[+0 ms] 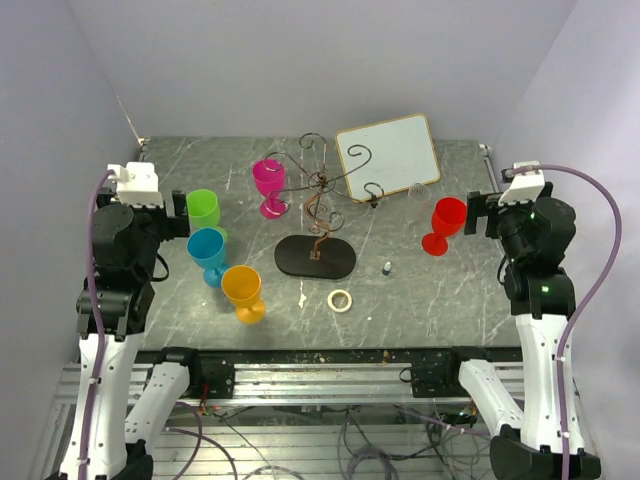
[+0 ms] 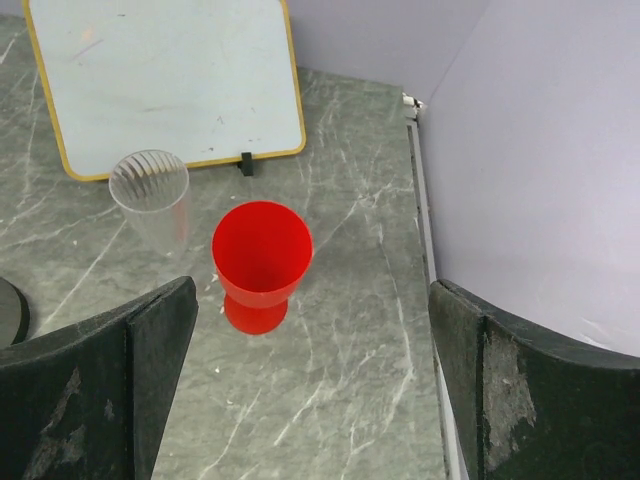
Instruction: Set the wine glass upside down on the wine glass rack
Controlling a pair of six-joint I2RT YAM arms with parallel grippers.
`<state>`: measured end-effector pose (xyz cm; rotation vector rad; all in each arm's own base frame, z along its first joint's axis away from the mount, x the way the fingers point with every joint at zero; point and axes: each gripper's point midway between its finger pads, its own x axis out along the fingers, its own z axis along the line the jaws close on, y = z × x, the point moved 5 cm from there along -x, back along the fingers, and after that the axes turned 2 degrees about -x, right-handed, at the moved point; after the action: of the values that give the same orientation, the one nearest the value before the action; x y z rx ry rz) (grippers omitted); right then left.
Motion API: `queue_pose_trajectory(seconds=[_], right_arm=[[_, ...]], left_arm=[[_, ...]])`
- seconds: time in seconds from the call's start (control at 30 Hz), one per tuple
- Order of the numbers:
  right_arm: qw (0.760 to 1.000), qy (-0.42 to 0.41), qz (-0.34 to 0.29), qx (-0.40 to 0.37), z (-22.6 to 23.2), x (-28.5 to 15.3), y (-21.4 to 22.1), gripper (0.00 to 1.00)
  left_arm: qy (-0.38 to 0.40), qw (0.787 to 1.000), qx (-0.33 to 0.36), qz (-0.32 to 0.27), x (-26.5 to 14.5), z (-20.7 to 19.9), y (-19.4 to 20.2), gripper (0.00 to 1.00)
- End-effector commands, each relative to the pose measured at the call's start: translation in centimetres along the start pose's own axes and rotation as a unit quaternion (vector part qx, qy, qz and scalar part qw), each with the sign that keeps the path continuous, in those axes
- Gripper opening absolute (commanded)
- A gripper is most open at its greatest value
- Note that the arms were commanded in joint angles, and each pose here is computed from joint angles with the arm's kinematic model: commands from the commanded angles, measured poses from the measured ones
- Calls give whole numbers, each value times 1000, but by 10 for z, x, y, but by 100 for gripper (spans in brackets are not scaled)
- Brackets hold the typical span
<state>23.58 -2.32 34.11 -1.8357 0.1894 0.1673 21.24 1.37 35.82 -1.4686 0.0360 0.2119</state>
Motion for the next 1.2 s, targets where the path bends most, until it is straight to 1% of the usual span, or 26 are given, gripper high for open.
queue_pose_trajectory(seconds=[0.0, 0.37, 0.6, 0.8, 0.93, 1.07, 1.17], right_arm=[[1000, -10, -8, 7, -1, -6, 1, 100], [999, -34, -1, 1, -2, -11, 0, 100], [991, -126, 15, -43, 15, -8, 7, 100], [979, -190, 20, -67, 27, -3, 10, 100], [966, -240, 19, -90, 37, -7, 10, 100], [950, -293, 15, -107, 47, -14, 9, 100], [945, -310, 9, -108, 52, -17, 6, 100]], left_arm=[[-7, 1000, 8, -15, 0, 4, -3, 100], [-11, 999, 23, -21, -4, 9, -9, 100], [1, 999, 40, -23, -7, 11, -15, 100], [72, 995, 68, -25, -5, -4, -16, 100], [131, 988, 83, -19, 1, -18, -10, 100], [174, 981, 81, -10, 6, -30, 0, 100], [194, 978, 74, 3, 8, -35, 6, 98]])
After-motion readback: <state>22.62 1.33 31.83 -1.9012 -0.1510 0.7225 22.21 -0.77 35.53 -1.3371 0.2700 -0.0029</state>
